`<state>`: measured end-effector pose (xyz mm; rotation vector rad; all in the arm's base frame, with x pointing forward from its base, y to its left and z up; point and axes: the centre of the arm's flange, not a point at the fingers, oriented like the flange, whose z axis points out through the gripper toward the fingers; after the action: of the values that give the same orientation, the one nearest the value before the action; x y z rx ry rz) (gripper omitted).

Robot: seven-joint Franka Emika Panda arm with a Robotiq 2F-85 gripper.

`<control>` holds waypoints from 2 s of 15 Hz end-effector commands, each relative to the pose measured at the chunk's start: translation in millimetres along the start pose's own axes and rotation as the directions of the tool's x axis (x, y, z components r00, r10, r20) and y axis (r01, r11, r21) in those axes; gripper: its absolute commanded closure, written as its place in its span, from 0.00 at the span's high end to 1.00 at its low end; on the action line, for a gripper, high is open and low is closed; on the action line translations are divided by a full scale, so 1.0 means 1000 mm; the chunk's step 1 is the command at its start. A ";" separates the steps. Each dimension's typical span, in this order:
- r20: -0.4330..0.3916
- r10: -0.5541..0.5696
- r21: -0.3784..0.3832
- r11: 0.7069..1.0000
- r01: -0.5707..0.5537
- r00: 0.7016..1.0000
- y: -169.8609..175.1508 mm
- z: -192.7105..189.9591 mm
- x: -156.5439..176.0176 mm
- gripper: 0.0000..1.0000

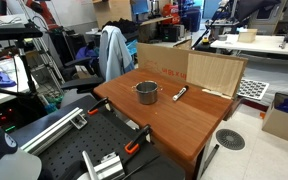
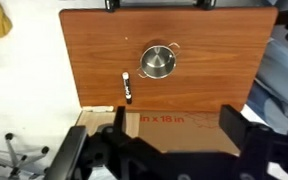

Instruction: Place the marker inside the pot

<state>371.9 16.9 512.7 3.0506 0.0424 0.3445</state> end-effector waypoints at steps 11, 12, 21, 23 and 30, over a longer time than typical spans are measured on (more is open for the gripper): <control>0.000 0.000 0.000 1.000 0.000 1.000 0.000 0.000 0.000 1.00; 0.000 0.000 0.000 1.000 0.000 1.000 0.000 0.000 0.000 1.00; 0.000 0.000 0.000 1.000 0.000 1.000 0.000 0.000 0.000 1.00; 0.000 0.000 0.000 1.000 0.000 1.000 0.000 0.000 0.000 1.00; -0.006 -0.055 0.071 0.996 0.055 0.998 0.012 0.022 0.024 1.00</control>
<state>378.2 10.2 505.6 3.0706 0.0895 0.3418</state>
